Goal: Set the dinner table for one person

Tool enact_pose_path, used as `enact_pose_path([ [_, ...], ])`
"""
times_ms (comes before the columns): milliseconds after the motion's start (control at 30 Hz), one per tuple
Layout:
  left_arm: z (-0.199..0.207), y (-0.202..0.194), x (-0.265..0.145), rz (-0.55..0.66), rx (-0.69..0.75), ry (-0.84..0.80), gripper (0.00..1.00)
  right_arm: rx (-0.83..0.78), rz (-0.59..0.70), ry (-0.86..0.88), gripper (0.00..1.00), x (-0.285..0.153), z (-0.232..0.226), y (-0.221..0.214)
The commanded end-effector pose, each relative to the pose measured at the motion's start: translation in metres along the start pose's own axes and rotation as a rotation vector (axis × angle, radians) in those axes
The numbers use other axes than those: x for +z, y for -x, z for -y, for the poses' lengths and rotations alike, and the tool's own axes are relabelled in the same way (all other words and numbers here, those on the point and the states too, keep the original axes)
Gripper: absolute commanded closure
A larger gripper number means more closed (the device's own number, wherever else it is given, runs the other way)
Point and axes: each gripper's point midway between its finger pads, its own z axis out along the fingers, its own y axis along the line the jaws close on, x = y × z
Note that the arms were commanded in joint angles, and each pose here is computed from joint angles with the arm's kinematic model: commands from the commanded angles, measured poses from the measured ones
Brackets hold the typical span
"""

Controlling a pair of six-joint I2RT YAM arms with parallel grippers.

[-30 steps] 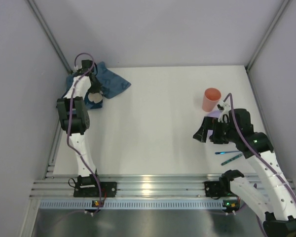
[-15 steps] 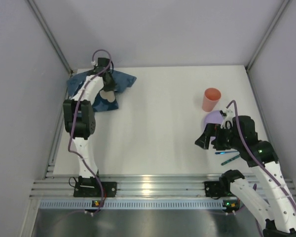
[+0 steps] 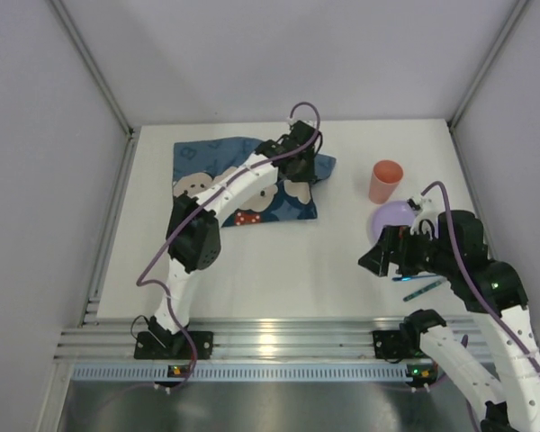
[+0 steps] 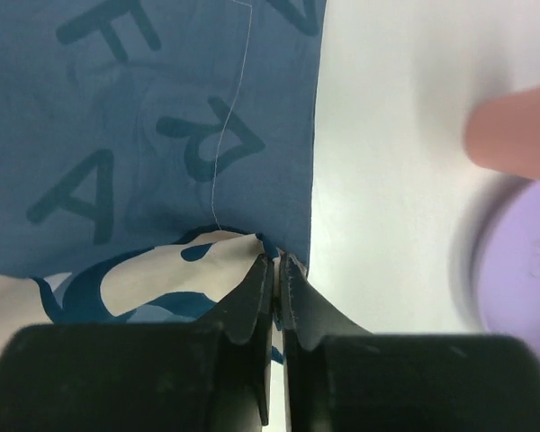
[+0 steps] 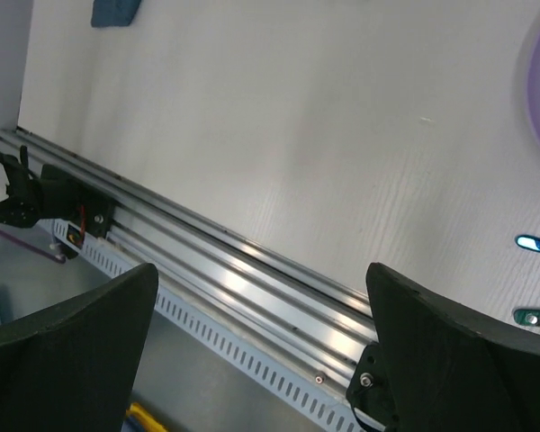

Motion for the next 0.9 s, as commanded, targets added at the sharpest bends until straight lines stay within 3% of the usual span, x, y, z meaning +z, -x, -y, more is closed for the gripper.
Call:
enact_pose_path([
  [0, 0.039, -0.023, 0.005, -0.062, -0.013, -0.055, 0.74, -0.04, -0.023, 0.04, 0.0, -0.011, -0.01, -0.008],
  [33, 0.057, -0.032, 0.001, -0.071, -0.026, -0.088, 0.53, -0.046, -0.029, 0.042, 0.0, -0.011, -0.011, -0.01],
  [67, 0.065, -0.034, -0.002, -0.07, -0.034, -0.107, 0.14, -0.048, -0.034, 0.043, 0.0, -0.011, -0.011, -0.012],
  [100, 0.077, -0.029, -0.007, -0.048, -0.047, -0.143, 0.02, -0.053, -0.032, 0.044, 0.0, -0.012, -0.011, -0.012],
  [167, 0.093, -0.018, -0.027, -0.009, -0.077, -0.197, 0.02, -0.06, -0.041, 0.048, 0.0, -0.012, -0.012, -0.014],
  [300, 0.08, 0.028, -0.072, 0.108, -0.127, -0.198, 0.02, -0.069, -0.041, 0.04, 0.0, -0.011, -0.012, -0.011],
  [400, 0.037, 0.058, -0.105, 0.18, -0.166, -0.141, 0.02, -0.072, -0.042, 0.037, 0.0, -0.008, -0.012, -0.009],
  [533, -0.076, 0.064, -0.103, 0.17, -0.277, 0.033, 0.02, -0.056, -0.058, 0.041, 0.0, 0.004, -0.012, -0.002],
  [633, -0.152, 0.02, -0.086, 0.064, -0.299, 0.183, 0.03, -0.029, -0.073, 0.059, 0.0, 0.018, -0.016, 0.007],
  [733, -0.189, -0.004, -0.077, 0.016, -0.286, 0.256, 0.03, 0.003, -0.108, 0.074, 0.0, 0.04, -0.017, 0.015],
  [867, -0.209, -0.023, -0.066, -0.041, -0.294, 0.298, 0.03, 0.054, -0.149, 0.131, 0.0, 0.083, -0.024, 0.034],
])
